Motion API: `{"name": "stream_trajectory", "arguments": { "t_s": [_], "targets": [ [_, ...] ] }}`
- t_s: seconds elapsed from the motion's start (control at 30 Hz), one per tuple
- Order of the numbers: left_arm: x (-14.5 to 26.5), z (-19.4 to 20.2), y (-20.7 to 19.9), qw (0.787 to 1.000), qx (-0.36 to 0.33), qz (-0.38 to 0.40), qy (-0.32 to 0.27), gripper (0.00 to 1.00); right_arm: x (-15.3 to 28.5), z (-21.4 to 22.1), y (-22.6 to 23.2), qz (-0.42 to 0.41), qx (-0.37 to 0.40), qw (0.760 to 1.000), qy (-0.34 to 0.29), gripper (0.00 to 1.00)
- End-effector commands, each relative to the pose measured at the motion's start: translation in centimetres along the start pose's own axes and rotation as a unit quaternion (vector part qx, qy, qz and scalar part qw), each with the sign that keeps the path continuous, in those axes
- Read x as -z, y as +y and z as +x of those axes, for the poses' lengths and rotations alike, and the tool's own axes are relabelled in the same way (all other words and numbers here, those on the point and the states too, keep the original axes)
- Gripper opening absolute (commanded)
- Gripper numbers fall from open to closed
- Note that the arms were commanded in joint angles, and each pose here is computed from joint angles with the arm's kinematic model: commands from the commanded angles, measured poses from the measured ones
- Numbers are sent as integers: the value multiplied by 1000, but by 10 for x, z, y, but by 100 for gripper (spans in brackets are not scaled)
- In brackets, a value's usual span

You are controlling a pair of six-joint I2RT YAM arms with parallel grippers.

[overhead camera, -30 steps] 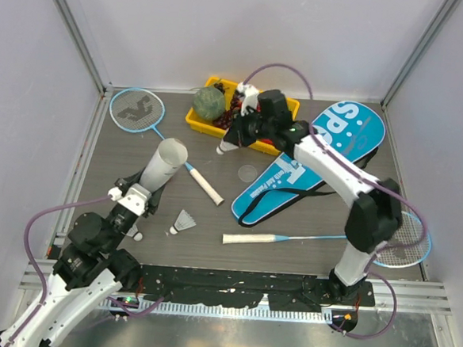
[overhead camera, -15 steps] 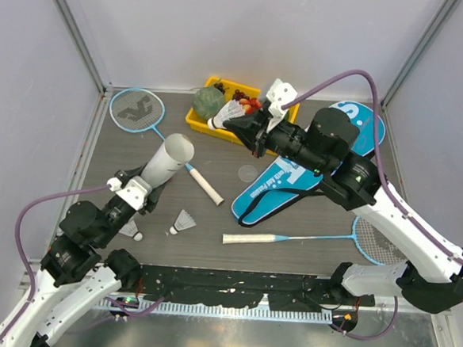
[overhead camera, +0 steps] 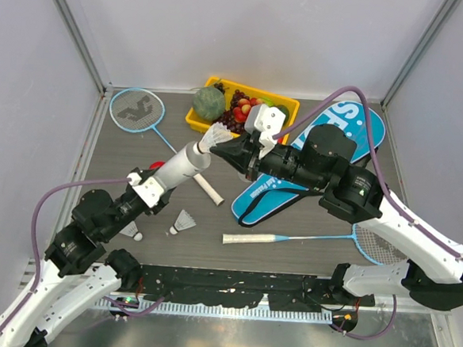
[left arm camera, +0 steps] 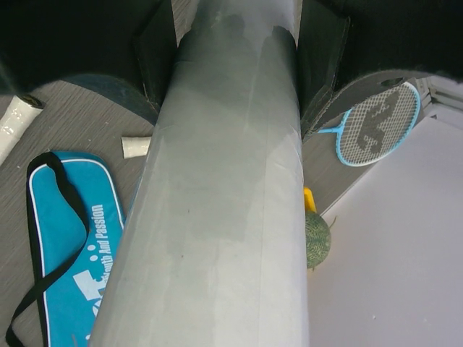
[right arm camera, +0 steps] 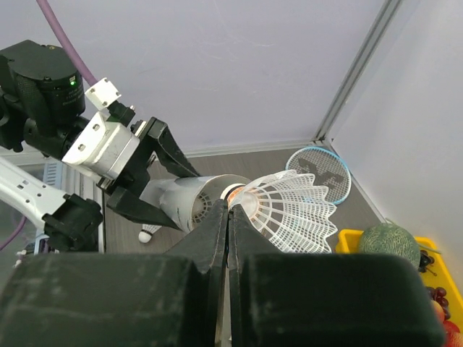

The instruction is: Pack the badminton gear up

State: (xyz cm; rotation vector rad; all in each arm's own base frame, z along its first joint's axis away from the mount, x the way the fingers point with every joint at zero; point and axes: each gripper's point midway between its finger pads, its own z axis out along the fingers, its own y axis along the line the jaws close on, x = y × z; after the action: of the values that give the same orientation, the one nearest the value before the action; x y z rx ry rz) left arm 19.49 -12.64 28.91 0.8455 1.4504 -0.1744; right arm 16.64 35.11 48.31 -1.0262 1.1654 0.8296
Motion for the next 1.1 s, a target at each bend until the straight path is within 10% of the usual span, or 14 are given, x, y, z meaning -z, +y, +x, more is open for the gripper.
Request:
{"name": "stream_trajectory", "arguments": {
  "t_s": [0.0,1.07],
  "targets": [
    [4,-34,3,998,-15,12,-56,44,12,-19,5,-2,-7,1000,-22,6],
    [-5,-41,-2,996,-29,23,-87,43,-28,27,38,-40,-140,989,-8,6]
  ]
}}
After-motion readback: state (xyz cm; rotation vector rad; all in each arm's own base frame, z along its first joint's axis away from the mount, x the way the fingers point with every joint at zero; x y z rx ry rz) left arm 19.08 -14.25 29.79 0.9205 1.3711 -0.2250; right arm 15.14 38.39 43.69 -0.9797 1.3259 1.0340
